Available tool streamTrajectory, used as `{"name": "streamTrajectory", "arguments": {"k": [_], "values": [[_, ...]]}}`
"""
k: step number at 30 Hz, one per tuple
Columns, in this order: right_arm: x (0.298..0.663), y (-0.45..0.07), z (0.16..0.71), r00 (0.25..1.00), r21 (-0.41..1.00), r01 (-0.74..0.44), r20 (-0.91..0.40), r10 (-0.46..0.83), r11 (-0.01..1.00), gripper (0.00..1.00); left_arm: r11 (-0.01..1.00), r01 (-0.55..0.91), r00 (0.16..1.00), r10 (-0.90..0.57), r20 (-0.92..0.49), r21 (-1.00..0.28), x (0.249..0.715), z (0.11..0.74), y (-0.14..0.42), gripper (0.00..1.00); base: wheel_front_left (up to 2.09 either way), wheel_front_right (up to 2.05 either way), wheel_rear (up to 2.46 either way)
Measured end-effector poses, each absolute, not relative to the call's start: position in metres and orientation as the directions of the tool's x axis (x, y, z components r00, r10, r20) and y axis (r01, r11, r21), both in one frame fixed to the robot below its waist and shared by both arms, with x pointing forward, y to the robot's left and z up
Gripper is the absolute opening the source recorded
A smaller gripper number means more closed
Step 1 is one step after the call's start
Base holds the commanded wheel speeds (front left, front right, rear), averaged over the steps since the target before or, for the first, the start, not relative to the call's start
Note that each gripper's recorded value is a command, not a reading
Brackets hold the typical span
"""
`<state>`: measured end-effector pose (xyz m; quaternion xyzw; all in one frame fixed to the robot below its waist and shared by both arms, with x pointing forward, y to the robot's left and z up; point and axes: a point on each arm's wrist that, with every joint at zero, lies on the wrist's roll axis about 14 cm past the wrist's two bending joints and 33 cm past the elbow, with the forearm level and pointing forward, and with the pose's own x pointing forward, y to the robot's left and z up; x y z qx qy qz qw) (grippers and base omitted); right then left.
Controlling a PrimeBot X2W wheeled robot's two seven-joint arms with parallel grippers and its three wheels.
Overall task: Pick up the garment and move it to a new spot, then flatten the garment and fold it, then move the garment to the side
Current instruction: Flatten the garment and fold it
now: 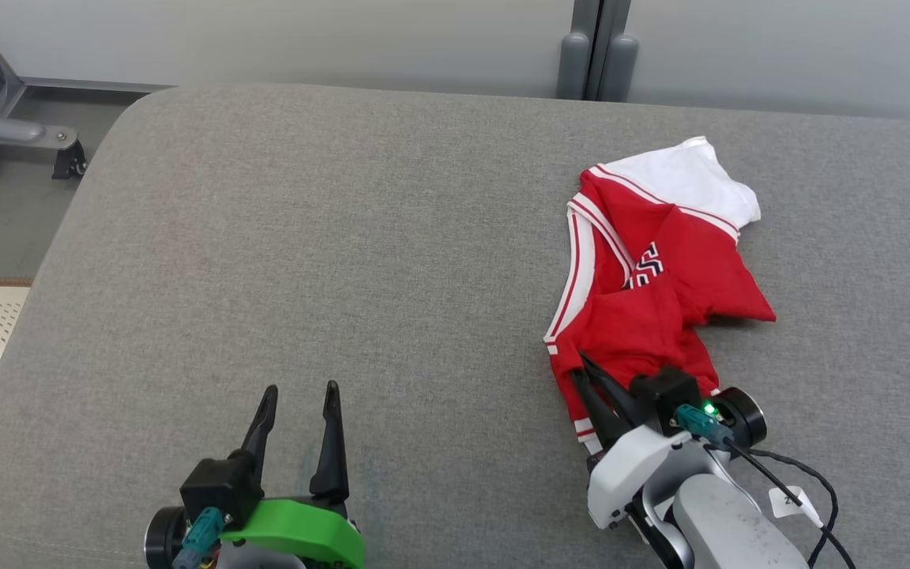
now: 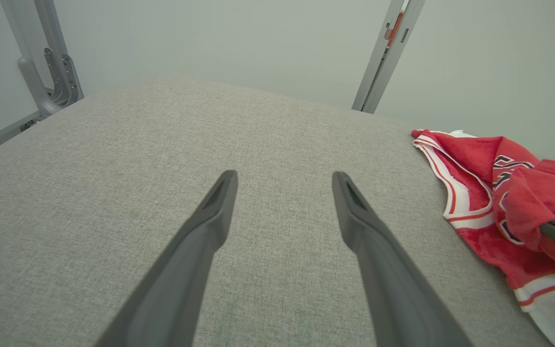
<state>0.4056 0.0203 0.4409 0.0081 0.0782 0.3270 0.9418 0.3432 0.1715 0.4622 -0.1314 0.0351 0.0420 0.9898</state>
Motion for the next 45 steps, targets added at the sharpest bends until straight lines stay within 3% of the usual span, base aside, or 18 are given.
{"name": "streamTrajectory", "arguments": {"k": [1, 10, 16, 22, 36, 37, 38, 39, 40, 42, 45], "values": [[0.404, 0.023, 0.442, 0.769, 0.070, -0.621, -0.139, 0.624, 0.781, 1.00, 0.961, -0.097, 0.993, 0.078, -0.083, -0.257, 0.342, 0.461, 0.173, 1.00, 0.00, 0.00, 0.00], [0.410, 0.009, 0.476, 0.808, 0.058, -0.587, -0.027, 0.589, 0.808, 1.00, 0.963, -0.052, 0.996, 0.030, -0.087, -0.263, 0.345, 0.460, 0.157, 1.00, 0.00, 0.00, 0.00], [0.416, -0.041, 0.494, 0.891, 0.053, -0.455, 0.038, 0.453, 0.889, 1.00, 0.964, -0.010, 0.996, -0.012, -0.083, -0.267, 0.350, 0.460, 0.144, 1.00, 0.00, 0.00, 0.00], [0.418, -0.065, 0.467, 0.917, 0.021, -0.394, -0.065, 0.395, 0.919, 1.00, 0.963, 0.003, 0.995, -0.030, -0.097, -0.269, 0.353, 0.455, 0.139, 1.00, 0.00, 0.00, 0.00], [0.436, -0.031, 0.440, 0.848, 0.013, -0.480, -0.251, 0.468, 0.877, 1.00, 0.964, -0.048, 0.994, 0.021, -0.107, -0.262, 0.350, 0.453, 0.155, 1.00, 0.00, 0.00, 0.00], [0.436, -0.030, 0.439, 0.843, 0.012, -0.484, -0.260, 0.471, 0.875, 0.75, 0.964, -0.049, 0.994, 0.022, -0.106, -0.262, 0.350, 0.453, 0.155, 1.00, 0.00, 0.00, 0.00], [0.436, -0.028, 0.440, 0.839, 0.013, -0.488, -0.268, 0.473, 0.873, 0.41, 0.964, -0.049, 0.994, 0.022, -0.104, -0.262, 0.350, 0.454, 0.156, 1.00, 0.00, 0.00, 0.00], [0.436, -0.028, 0.440, 0.838, 0.013, -0.488, -0.273, 0.473, 0.873, 0.35, 0.964, -0.049, 0.994, 0.023, -0.103, -0.262, 0.350, 0.454, 0.156, 1.00, 0.00, 0.00, 0.00], [0.436, -0.028, 0.441, 0.837, 0.012, -0.488, -0.276, 0.472, 0.873, 0.13, 0.964, -0.049, 0.995, 0.023, -0.102, -0.262, 0.350, 0.455, 0.156, 1.00, 0.00, 0.00, 0.00], [0.437, -0.029, 0.446, 0.840, 0.008, -0.487, -0.272, 0.470, 0.874, 0.00, 0.964, -0.051, 0.995, 0.025, -0.099, -0.262, 0.351, 0.456, 0.156, 1.00, 0.00, 0.00, 0.00], [0.438, -0.031, 0.455, 0.846, 0.003, -0.481, -0.262, 0.465, 0.877, 0.00, 0.964, -0.045, 0.995, 0.021, -0.093, -0.263, 0.353, 0.457, 0.155, 1.00, 0.00, 0.00, 0.00]]}}
